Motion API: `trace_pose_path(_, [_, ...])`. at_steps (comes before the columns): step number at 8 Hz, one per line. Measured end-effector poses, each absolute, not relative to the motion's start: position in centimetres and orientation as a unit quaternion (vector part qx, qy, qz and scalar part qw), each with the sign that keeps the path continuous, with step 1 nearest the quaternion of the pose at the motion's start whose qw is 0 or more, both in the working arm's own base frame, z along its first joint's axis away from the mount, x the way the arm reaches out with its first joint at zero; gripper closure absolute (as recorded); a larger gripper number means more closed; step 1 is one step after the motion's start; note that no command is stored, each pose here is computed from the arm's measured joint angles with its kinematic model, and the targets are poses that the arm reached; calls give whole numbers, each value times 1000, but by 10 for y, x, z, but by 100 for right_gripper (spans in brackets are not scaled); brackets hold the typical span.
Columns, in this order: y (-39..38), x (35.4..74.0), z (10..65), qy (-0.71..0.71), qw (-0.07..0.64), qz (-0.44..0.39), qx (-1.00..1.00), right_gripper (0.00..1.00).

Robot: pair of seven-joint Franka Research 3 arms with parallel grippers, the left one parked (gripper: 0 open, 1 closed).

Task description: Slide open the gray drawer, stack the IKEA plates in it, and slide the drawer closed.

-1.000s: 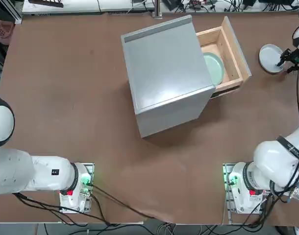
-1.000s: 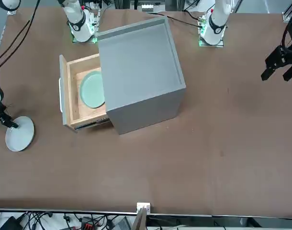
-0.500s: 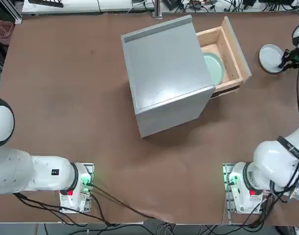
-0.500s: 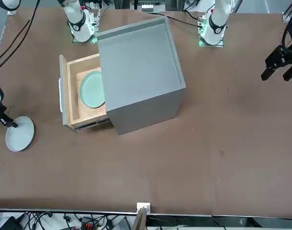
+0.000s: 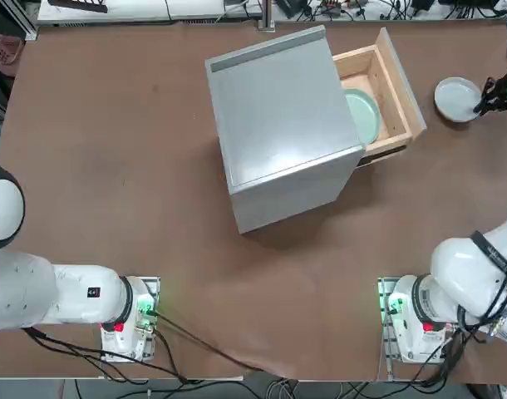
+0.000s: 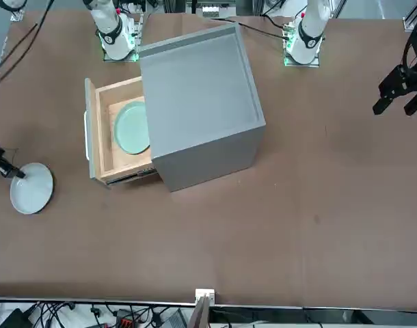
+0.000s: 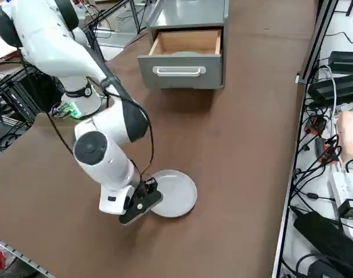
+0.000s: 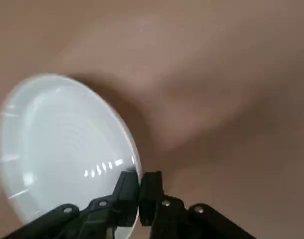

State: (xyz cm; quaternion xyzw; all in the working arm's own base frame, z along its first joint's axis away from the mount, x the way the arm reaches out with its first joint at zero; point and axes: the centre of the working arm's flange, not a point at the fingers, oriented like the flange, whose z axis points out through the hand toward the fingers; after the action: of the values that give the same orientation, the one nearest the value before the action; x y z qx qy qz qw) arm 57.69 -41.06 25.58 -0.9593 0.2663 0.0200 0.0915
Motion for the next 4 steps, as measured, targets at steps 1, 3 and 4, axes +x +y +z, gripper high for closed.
trace_pose_path(1, [-412,579,297,248,121,30,-961,100])
trace_pose_path(3, [-390,587,387,205,192,31,-959,100])
trace_pose_path(4, [-374,587,422,184,245,20,-952,100])
